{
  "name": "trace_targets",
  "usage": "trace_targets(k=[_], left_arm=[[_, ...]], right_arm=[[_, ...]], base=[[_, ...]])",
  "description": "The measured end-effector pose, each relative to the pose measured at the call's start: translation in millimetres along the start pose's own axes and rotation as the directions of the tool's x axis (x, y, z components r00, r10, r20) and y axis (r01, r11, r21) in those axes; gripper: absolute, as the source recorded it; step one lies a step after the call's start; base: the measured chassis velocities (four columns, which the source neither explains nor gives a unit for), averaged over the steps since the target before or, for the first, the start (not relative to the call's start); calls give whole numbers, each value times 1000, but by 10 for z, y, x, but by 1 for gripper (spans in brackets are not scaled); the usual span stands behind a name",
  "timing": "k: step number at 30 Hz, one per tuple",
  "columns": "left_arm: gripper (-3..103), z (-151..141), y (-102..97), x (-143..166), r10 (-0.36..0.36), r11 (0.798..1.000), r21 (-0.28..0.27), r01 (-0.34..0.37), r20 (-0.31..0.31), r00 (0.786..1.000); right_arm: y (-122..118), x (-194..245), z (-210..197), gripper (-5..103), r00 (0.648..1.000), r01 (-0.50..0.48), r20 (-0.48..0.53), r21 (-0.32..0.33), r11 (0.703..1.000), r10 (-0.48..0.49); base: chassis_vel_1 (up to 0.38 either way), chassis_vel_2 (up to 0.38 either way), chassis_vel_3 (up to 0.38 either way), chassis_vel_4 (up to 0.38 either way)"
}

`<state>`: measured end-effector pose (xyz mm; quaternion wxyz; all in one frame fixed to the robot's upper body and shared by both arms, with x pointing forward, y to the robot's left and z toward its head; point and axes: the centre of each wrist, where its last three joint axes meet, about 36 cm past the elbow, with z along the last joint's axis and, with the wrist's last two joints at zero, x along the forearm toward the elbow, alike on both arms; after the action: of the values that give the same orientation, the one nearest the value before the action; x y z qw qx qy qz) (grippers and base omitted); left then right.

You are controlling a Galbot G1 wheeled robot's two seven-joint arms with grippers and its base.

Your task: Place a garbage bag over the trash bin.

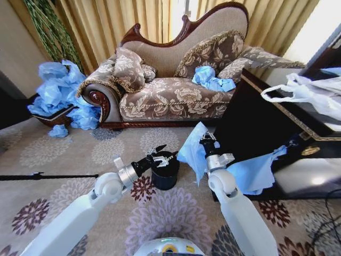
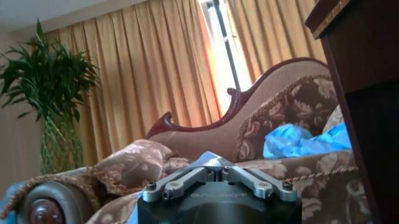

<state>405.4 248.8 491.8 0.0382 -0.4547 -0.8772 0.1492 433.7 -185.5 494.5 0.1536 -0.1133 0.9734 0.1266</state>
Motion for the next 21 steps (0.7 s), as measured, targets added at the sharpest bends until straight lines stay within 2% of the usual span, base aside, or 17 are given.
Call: trace_targets(k=[2,3,5,6,12,21], left_arm=[[100,28,23,-27,-9,998,-57,8,-20,1000],[100,28,23,-27,-9,998,-57,8,-20,1000],[100,39,48,-59,-18,994,-108,14,-29,999],[100,36,51,-69,-20,993,-117,17,-28,999],[100,46,39,-90,-51,991,-124,47,-27,998],[100,196,29,-153,-104,984,-152,93,-65,992]], right_arm=[[54,35,-55,0,1000,5,-6,-21,1000,-5],[54,35,-55,0,1000,5,-6,-21,1000,-5],[91,67,-84,0,1000,14,-5,-26,1000,-14],[101,77,-90,0,1000,17,-5,-27,999,-17],[149,112,-113,0,1000,29,-6,-32,999,-30],[308,203,-152,0,997,79,-2,-51,996,-79]], base=[[0,0,0,0],[0,0,0,0],[0,0,0,0],[0,0,0,0],[0,0,0,0],[0,0,0,0]])
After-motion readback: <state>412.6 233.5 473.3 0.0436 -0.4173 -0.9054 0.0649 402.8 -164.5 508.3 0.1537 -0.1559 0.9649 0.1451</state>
